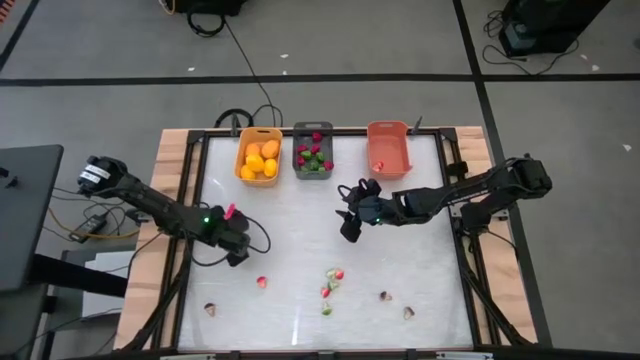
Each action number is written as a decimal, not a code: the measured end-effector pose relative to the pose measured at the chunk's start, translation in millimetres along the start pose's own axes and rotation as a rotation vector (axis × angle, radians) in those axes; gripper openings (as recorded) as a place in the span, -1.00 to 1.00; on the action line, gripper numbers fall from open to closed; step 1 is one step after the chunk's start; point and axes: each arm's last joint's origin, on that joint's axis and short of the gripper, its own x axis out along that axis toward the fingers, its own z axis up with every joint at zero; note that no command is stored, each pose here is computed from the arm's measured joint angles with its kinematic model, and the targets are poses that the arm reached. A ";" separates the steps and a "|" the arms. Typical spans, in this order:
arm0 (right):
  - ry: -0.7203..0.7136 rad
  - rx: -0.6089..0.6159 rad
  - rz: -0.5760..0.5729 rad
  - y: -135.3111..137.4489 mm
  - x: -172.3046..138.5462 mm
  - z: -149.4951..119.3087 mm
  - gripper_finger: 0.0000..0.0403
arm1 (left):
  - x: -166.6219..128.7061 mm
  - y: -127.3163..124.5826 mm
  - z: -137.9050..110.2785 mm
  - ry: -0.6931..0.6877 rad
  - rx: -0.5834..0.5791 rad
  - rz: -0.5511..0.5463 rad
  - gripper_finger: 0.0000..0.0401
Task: Sort produce into baskets
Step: Put the brown mushroom into the orange bin
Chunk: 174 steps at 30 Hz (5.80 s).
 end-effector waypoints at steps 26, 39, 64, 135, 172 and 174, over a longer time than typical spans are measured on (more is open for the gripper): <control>0.009 -0.027 0.031 1.7 -0.4 -0.3 0.06 | -15.2 9.0 1.3 0.040 -0.071 0.157 0.10; 0.018 -0.027 0.047 2.1 -0.5 -0.6 0.06 | 3.4 14.6 -8.6 0.035 0.010 0.149 0.09; -0.013 0.045 0.107 12.0 6.9 -0.8 -0.03 | -11.8 -31.0 31.4 -0.371 0.240 -0.249 -0.44; 0.186 0.201 -0.573 -91.0 -10.9 -2.7 -0.91 | 2.7 -56.6 66.1 -0.840 0.130 -0.002 -0.10; 0.045 0.045 -0.197 -30.4 27.2 -2.0 -0.16 | -55.5 -62.2 -37.0 0.307 -0.087 -0.298 -0.19; 0.054 0.038 -0.200 -30.6 27.6 -3.0 -0.16 | -53.0 -65.9 -50.2 0.365 -0.109 -0.304 -0.19</control>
